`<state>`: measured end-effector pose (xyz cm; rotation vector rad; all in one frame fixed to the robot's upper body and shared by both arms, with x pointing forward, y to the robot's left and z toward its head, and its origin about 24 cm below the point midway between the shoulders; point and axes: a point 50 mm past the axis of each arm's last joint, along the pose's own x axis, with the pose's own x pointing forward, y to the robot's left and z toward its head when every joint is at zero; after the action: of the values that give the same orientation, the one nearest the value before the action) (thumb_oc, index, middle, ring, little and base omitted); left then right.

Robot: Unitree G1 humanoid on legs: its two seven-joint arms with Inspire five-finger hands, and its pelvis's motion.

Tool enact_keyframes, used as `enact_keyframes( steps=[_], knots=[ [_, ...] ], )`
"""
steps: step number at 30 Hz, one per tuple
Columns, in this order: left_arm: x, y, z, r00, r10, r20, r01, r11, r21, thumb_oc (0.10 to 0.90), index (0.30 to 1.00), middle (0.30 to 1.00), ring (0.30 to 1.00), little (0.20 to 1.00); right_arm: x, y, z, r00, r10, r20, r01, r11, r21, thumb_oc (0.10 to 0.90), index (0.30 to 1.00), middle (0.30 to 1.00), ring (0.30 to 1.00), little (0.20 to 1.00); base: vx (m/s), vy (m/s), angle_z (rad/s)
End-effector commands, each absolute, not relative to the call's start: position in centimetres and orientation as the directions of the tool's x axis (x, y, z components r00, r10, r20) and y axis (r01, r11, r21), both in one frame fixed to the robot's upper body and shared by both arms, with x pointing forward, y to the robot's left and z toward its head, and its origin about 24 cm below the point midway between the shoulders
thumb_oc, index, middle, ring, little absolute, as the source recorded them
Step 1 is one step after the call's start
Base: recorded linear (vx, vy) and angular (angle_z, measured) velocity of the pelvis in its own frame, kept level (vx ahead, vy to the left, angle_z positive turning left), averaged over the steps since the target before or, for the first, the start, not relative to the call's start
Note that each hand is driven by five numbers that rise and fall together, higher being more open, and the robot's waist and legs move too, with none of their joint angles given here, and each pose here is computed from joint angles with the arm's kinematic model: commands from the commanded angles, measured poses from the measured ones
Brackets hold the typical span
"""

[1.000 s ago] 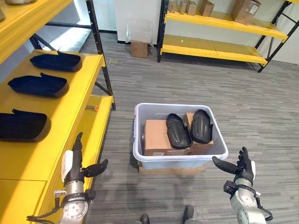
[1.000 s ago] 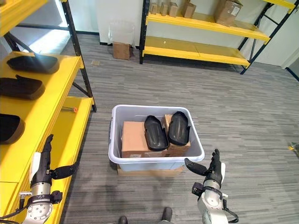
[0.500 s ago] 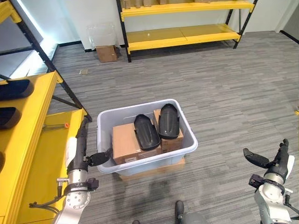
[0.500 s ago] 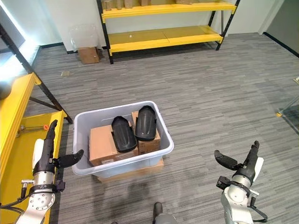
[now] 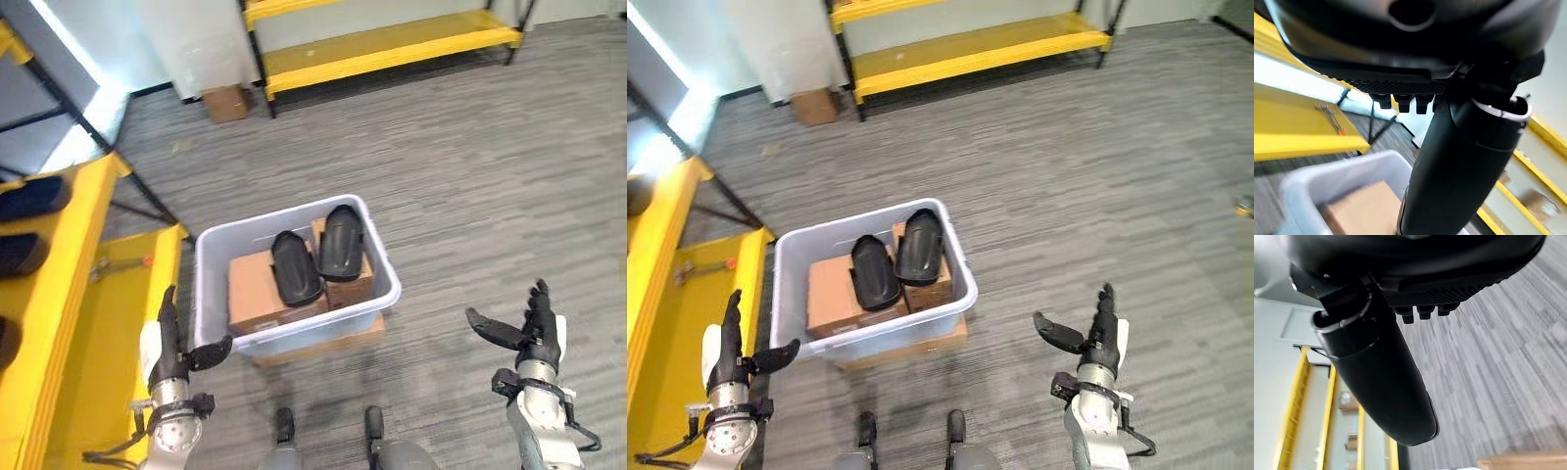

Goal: Move parts from the plastic box to the shelf.

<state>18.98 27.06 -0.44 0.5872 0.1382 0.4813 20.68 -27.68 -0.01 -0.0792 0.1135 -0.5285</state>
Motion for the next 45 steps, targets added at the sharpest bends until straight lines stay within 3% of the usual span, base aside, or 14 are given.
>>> enact_keyframes(
  steps=[1,11,27,34,45],
  knots=[
    [20.9,28.4,5.6,0.87,0.375,0.321,-0.493,0.682,0.54,0.9,1.0,1.0,1.0,1.0,21.4,-28.6,4.0,0.858,-0.502,0.111,0.508,0.861,-0.024,0.9,1.0,1.0,1.0,1.0,0.1,0.052,0.15],
    [23.7,26.2,10.5,0.836,0.16,0.524,-0.474,0.691,0.545,0.9,1.0,1.0,1.0,1.0,22.3,-26.6,3.3,0.903,-0.424,0.07,0.429,0.9,-0.08,0.9,1.0,1.0,1.0,1.0,0.09,0.027,-0.05],
    [29.3,21.1,14.3,0.845,-0.143,0.515,-0.346,0.588,0.731,0.9,1.0,1.0,1.0,1.0,22.1,-26.9,2.9,0.936,-0.352,0.005,0.348,0.922,-0.172,0.9,1.0,1.0,1.0,1.0,0.07,-0.016,-0.12],
    [32.4,18.9,14.9,0.887,-0.148,0.437,-0.297,0.542,0.786,0.9,1.0,1.0,1.0,1.0,22.0,-27.4,2.9,0.935,-0.355,0.0,0.349,0.919,-0.183,0.9,1.0,1.0,1.0,1.0,0.03,-0.003,-0.19],
    [34.7,19.2,15.6,0.864,0.024,0.503,-0.418,0.591,0.69,0.9,1.0,1.0,1.0,1.0,23.5,-26.8,4.4,0.922,-0.378,0.086,0.386,0.913,-0.129,0.9,1.0,1.0,1.0,1.0,-0.1,-0.016,-0.09]
  ],
)
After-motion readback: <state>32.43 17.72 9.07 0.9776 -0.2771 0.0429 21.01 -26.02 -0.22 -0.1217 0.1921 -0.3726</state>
